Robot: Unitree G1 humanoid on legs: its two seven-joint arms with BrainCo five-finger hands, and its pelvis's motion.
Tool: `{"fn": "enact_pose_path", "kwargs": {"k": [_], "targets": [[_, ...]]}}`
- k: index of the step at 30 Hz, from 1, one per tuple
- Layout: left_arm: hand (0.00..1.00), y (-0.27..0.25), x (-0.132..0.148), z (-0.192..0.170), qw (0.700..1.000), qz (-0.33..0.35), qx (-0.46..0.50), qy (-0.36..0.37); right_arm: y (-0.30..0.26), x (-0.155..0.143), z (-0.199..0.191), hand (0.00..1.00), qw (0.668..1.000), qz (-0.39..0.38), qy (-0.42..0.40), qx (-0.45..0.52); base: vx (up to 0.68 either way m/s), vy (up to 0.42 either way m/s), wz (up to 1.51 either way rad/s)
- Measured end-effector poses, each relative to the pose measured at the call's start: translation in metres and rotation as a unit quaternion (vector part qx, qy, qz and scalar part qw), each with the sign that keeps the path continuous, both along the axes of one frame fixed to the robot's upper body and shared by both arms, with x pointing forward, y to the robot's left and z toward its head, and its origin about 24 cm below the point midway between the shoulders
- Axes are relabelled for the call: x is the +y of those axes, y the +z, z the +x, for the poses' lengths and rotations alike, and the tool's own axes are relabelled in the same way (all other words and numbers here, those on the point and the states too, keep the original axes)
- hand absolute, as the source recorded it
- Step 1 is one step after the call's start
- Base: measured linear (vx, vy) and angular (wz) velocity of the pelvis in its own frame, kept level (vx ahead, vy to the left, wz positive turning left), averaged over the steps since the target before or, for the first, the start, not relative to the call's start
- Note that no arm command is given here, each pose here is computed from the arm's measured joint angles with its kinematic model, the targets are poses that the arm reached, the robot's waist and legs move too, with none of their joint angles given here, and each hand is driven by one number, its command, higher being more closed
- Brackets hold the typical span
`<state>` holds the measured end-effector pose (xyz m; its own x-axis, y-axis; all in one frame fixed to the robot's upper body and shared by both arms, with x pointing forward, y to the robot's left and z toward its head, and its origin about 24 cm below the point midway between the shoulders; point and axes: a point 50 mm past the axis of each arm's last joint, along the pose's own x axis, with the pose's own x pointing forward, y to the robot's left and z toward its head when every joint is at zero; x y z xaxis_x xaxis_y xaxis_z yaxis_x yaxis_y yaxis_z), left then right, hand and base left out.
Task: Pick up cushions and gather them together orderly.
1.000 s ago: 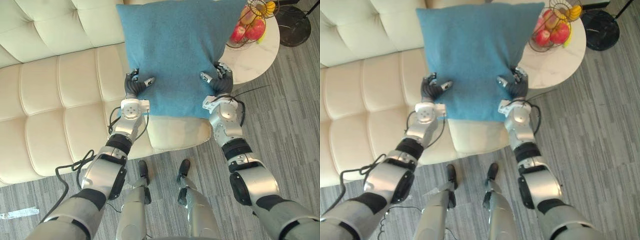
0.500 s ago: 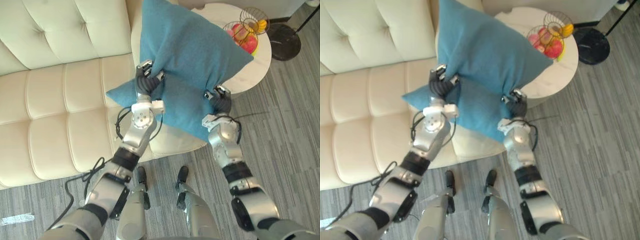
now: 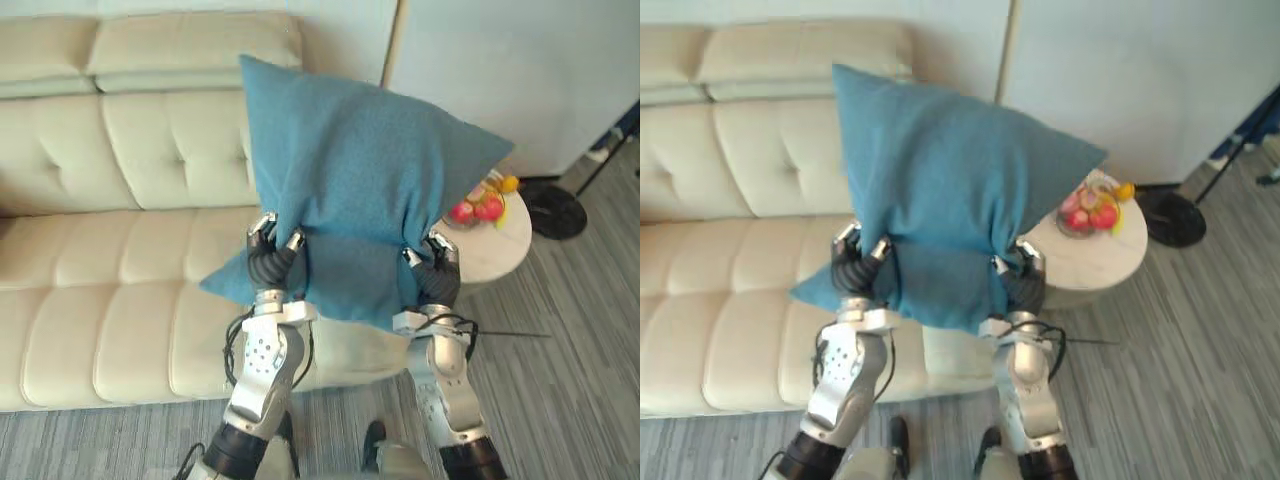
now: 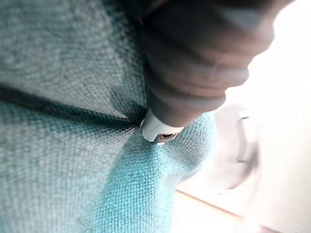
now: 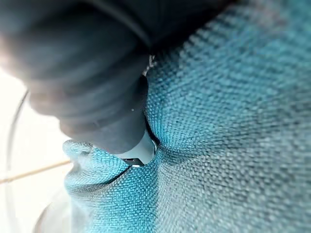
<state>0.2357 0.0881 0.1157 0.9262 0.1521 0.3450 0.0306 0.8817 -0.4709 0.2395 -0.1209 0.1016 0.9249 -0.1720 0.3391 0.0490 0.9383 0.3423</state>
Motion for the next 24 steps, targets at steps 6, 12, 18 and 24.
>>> {"fn": "enact_pose_path", "kwargs": {"k": [6, 12, 18, 24], "targets": [[1.0, -0.005, -0.01, -0.012, 1.0, -0.004, 0.003, -0.028, -0.002, -0.008, -0.016, 1.0, 1.0, -0.01, -0.026, -0.011, 0.0, -0.023, 0.71], [1.0, -0.015, -0.012, -0.014, 0.999, 0.014, 0.016, -0.044, -0.012, -0.009, -0.012, 1.0, 0.998, -0.023, -0.05, 0.007, -0.03, 0.049, 0.7], [1.0, -0.038, -0.008, -0.011, 0.996, 0.031, 0.068, -0.051, -0.029, -0.011, 0.004, 1.0, 0.996, -0.058, -0.044, 0.045, -0.04, 0.126, 0.19], [1.0, -0.08, -0.016, -0.012, 0.981, 0.068, 0.159, -0.085, -0.05, -0.024, 0.005, 1.0, 0.989, -0.096, -0.054, 0.101, 0.06, 0.163, 0.49]]}}
